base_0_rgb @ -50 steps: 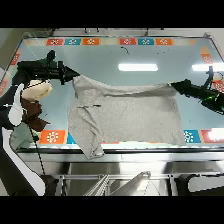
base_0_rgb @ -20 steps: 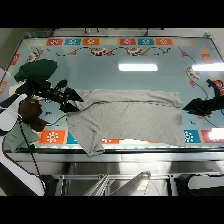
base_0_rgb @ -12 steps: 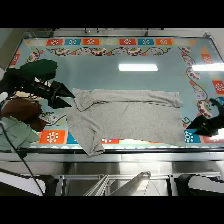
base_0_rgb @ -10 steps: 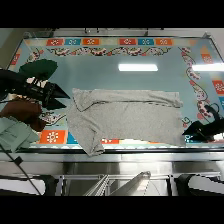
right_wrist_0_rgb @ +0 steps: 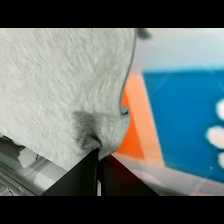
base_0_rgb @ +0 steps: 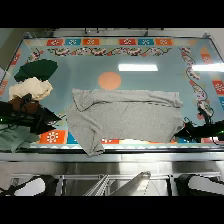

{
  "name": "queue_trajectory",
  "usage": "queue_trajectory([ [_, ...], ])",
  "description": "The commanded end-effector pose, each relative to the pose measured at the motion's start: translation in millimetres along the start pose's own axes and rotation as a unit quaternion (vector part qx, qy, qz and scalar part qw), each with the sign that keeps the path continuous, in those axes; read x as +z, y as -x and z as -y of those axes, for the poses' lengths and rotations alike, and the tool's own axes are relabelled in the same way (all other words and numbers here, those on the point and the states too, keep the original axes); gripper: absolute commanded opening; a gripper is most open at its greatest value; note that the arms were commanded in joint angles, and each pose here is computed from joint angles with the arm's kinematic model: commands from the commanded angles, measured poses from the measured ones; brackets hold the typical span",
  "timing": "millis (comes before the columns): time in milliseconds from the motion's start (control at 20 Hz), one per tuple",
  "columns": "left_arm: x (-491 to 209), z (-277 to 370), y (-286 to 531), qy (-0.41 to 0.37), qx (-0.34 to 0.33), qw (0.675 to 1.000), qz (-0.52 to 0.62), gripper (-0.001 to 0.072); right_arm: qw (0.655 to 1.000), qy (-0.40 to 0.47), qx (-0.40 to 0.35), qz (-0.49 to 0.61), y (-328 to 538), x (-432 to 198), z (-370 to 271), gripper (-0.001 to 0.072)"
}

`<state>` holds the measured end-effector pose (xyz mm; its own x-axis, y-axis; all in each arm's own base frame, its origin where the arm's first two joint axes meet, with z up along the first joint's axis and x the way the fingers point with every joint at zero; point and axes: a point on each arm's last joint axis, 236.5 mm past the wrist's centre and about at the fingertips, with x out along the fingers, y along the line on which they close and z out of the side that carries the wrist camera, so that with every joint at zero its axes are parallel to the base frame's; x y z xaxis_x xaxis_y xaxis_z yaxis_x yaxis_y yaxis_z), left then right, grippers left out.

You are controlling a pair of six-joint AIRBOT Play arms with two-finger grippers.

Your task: Fold the shirts.

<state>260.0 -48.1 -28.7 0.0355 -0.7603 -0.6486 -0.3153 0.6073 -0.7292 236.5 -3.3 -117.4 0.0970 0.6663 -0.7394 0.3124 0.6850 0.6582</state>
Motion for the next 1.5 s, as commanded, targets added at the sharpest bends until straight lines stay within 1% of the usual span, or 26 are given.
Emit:
queue_trajectory([
  [0,-24,-28,-28,0.053,0.001,0.999,0.001,0.0697,1.000,0.008,0.017,0.019,0,8,-8,0.0012],
  [300,-36,-59,-57,0.095,0.019,0.995,0.019,0.0696,1.000,0.009,0.017,0.021,0,9,-8,0.0012],
  [500,-17,-59,-65,0.086,0.031,0.994,0.057,0.0694,0.999,0.008,0.026,0.028,1,12,-13,0.0013],
  [550,-12,-55,-72,0.074,0.037,0.995,0.064,0.0616,0.999,0.008,0.026,0.028,1,12,-13,0.0012],
  [600,-7,-51,-81,0.055,0.049,0.995,0.066,0.0436,0.999,0.008,0.027,0.027,1,12,-13,0.0013],
  [650,-5,-47,-92,0.034,0.062,0.996,0.056,0.0338,0.999,0.008,0.027,0.026,1,12,-13,0.0012],
  [800,-12,-27,-123,-0.002,0.066,0.998,-0.013,0.0329,0.999,0.008,0.034,0.019,1,8,-16,0.0012],
  [850,-16,-22,-129,-0.009,0.065,0.997,-0.041,0.0206,0.999,0.008,0.036,0.016,1,7,-17,0.0012],
  [900,-20,-21,-132,-0.014,0.063,0.996,-0.066,0.0002,0.999,0.009,0.038,0.013,1,5,-18,0.0012],
  [1000,-27,-20,-129,-0.015,0.060,0.993,-0.103,0.0006,0.999,0.007,0.050,0.002,4,0,-22,0.0012],
  [1100,-30,-20,-113,-0.016,0.057,0.992,-0.114,0.0005,0.998,0.007,0.068,-0.008,15,-4,-30,0.0012],
  [1200,-28,-12,-88,-0.017,0.041,0.995,-0.088,0.0005,0.997,0.008,0.079,0.002,34,-1,-35,0.0012],
  [1350,-22,-11,-53,-0.006,0.026,0.999,-0.019,0.0005,0.996,-0.018,0.065,0.057,60,12,-22,0.0011],
  [1450,-25,-14,-37,0.006,0.016,1.000,0.010,0.0007,0.996,-0.038,0.056,0.052,64,6,-11,0.0011],
])
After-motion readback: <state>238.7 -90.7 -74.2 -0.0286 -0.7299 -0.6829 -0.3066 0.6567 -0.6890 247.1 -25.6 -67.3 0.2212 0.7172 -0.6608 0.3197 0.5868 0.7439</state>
